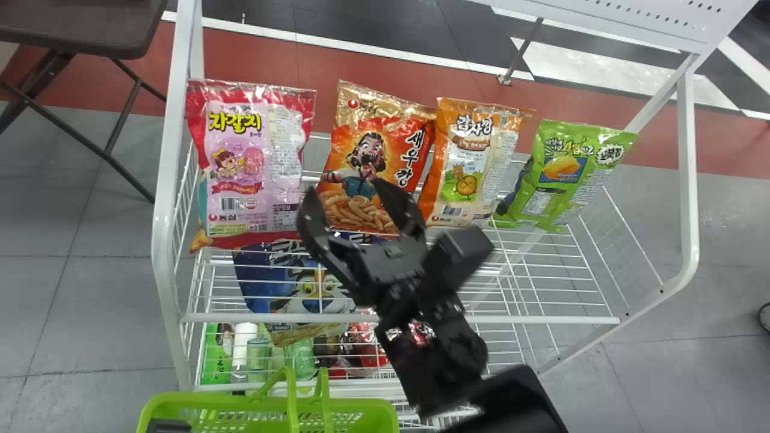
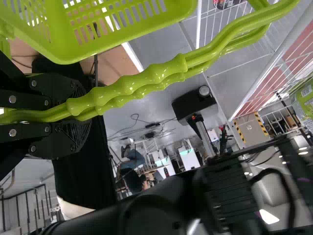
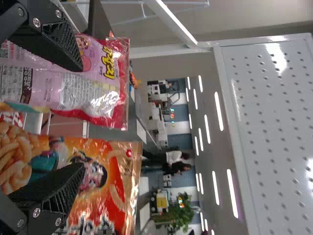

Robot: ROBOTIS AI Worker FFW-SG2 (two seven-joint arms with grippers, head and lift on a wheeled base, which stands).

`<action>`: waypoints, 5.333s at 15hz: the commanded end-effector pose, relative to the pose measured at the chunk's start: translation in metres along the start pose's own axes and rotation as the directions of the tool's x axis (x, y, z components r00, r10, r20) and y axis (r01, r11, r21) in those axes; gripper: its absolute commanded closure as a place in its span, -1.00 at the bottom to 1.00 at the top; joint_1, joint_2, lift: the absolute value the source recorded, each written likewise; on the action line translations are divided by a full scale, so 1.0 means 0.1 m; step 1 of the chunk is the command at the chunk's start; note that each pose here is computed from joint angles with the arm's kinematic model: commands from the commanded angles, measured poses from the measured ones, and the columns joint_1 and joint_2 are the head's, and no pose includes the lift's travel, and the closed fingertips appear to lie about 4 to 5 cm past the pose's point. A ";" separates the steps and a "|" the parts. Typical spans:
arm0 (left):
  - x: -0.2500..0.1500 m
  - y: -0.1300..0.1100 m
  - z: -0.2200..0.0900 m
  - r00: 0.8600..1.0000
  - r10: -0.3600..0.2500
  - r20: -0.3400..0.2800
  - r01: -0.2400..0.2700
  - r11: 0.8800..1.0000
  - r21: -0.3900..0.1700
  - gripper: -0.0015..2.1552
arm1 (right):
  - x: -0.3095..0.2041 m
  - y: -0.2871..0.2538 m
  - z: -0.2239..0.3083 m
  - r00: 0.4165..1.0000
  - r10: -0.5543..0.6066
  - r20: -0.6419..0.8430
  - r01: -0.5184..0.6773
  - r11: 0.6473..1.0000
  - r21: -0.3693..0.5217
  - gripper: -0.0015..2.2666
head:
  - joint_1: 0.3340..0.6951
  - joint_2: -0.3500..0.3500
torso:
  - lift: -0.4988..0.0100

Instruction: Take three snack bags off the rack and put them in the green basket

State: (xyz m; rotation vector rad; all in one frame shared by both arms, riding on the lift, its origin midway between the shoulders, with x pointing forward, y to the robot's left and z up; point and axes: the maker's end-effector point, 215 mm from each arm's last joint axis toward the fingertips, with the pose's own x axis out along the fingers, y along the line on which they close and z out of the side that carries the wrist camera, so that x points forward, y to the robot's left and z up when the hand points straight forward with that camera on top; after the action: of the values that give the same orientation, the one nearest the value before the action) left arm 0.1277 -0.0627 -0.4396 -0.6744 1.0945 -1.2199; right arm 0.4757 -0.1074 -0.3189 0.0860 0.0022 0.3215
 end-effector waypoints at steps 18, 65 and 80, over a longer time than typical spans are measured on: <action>0.02 -0.02 -0.02 1.000 -0.005 -0.029 0.005 1.000 -0.007 0.35 | 0.55 0.46 -0.22 0.960 0.167 -0.224 -0.177 0.984 -0.024 0.93 | 1.00 -0.52 | 0.86; -0.14 -0.28 0.30 0.998 -0.031 0.048 0.029 0.999 0.043 0.35 | -2.29 0.10 -1.76 0.683 0.400 -0.611 -0.248 0.914 0.322 -0.96 | 1.00 -1.00 | 0.86; 0.00 -0.28 0.21 0.998 -0.058 -0.005 0.058 0.998 0.039 0.35 | -0.60 -0.95 0.32 0.999 -0.037 0.026 0.040 0.992 -0.123 -0.93 | 1.00 -1.00 | 0.86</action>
State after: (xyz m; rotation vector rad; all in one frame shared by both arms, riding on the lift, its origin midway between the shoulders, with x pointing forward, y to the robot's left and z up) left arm 0.1352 -0.0727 -0.4055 -0.6795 1.0543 -1.2877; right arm 0.4276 -0.2209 -0.2853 -0.0325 -0.0654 0.2889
